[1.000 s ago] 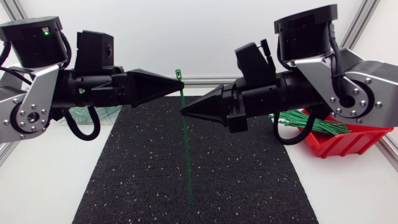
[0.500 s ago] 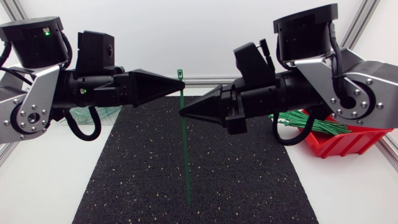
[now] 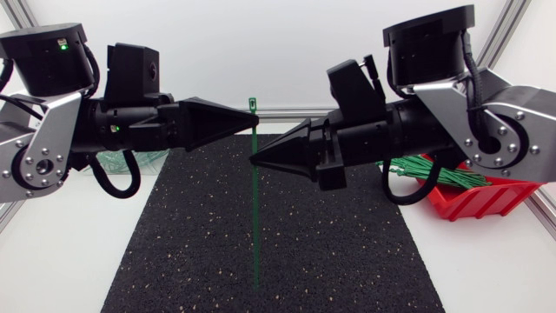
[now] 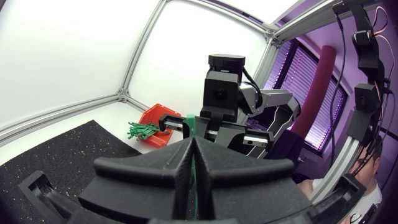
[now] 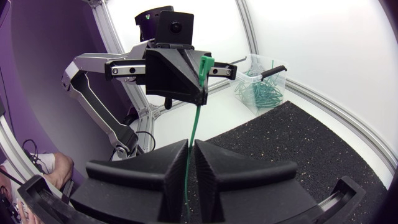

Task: Take a green cable tie from the red box, thread the tail through the head to close it, then place it in the transparent bin on the left.

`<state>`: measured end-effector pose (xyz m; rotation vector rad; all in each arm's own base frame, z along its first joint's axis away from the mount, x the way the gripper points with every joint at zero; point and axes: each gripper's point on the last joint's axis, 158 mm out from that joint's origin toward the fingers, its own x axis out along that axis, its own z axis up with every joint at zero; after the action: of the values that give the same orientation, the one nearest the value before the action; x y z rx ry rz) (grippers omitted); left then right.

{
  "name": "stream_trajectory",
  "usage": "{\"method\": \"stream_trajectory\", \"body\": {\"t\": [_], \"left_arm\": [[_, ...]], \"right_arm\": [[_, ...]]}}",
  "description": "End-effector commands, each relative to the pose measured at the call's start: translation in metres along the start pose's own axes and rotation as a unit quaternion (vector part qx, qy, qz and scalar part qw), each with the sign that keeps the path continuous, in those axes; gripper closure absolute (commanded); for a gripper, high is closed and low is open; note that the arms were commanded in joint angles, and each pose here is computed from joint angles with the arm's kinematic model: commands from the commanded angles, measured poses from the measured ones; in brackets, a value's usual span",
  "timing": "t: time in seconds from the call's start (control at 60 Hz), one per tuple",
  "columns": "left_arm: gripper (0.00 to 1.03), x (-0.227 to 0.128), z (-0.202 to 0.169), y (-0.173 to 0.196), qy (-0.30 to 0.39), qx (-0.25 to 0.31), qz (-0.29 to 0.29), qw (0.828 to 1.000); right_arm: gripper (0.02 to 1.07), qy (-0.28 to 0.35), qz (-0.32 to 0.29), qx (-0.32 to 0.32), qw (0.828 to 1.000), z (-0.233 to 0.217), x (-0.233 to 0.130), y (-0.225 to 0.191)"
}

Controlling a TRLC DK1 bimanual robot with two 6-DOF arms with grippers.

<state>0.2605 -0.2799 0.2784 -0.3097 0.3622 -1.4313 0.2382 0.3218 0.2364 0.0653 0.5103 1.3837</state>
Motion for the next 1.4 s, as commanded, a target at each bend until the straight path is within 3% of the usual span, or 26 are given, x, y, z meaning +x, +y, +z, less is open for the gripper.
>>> {"method": "stream_trajectory", "body": {"t": [0.0, 0.1, 0.3, 0.383, 0.483, 0.7, 0.833, 0.867, 1.083, 1.383], "left_arm": [[1.0, -0.001, -0.002, -0.002, 0.001, -0.014, 0.002, 1.0], [1.0, -0.003, 0.001, 0.0, 0.001, -0.018, 0.007, 1.0], [1.0, -0.003, 0.004, 0.019, 0.016, -0.031, 0.038, 0.999], [1.0, -0.004, 0.001, 0.03, 0.031, -0.021, 0.068, 0.997], [1.0, -0.006, -0.004, 0.046, 0.061, -0.016, 0.101, 0.993], [1.0, -0.015, -0.003, 0.072, 0.075, -0.026, 0.128, 0.989], [1.0, -0.023, 0.002, 0.08, 0.073, -0.012, 0.14, 0.987], [1.0, -0.024, 0.004, 0.08, 0.072, -0.012, 0.141, 0.987], [1.0, -0.025, -0.006, 0.086, 0.087, -0.028, 0.136, 0.986], [1.0, -0.031, -0.018, 0.109, 0.112, -0.064, 0.128, 0.983]], "right_arm": [[0.71, 0.0, -0.011, -0.003, 1.0, -0.001, -0.009, -0.004], [0.6, 0.016, -0.019, -0.013, 1.0, -0.005, -0.013, -0.009], [0.53, 0.069, -0.057, -0.051, 0.995, -0.026, -0.017, -0.028], [0.42, 0.091, -0.077, -0.062, 0.991, -0.036, -0.02, -0.039], [0.37, 0.127, -0.123, -0.078, 0.981, -0.05, -0.029, -0.061], [0.31, 0.179, -0.156, -0.09, 0.967, -0.07, -0.039, -0.092], [0.17, 0.212, -0.167, -0.116, 0.956, -0.076, -0.043, -0.103], [0.12, 0.221, -0.174, -0.126, 0.951, -0.077, -0.045, -0.106], [0.12, 0.235, -0.22, -0.251, 0.913, -0.06, -0.04, -0.115], [0.12, 0.256, -0.265, -0.419, 0.83, -0.048, -0.014, -0.104]]}}
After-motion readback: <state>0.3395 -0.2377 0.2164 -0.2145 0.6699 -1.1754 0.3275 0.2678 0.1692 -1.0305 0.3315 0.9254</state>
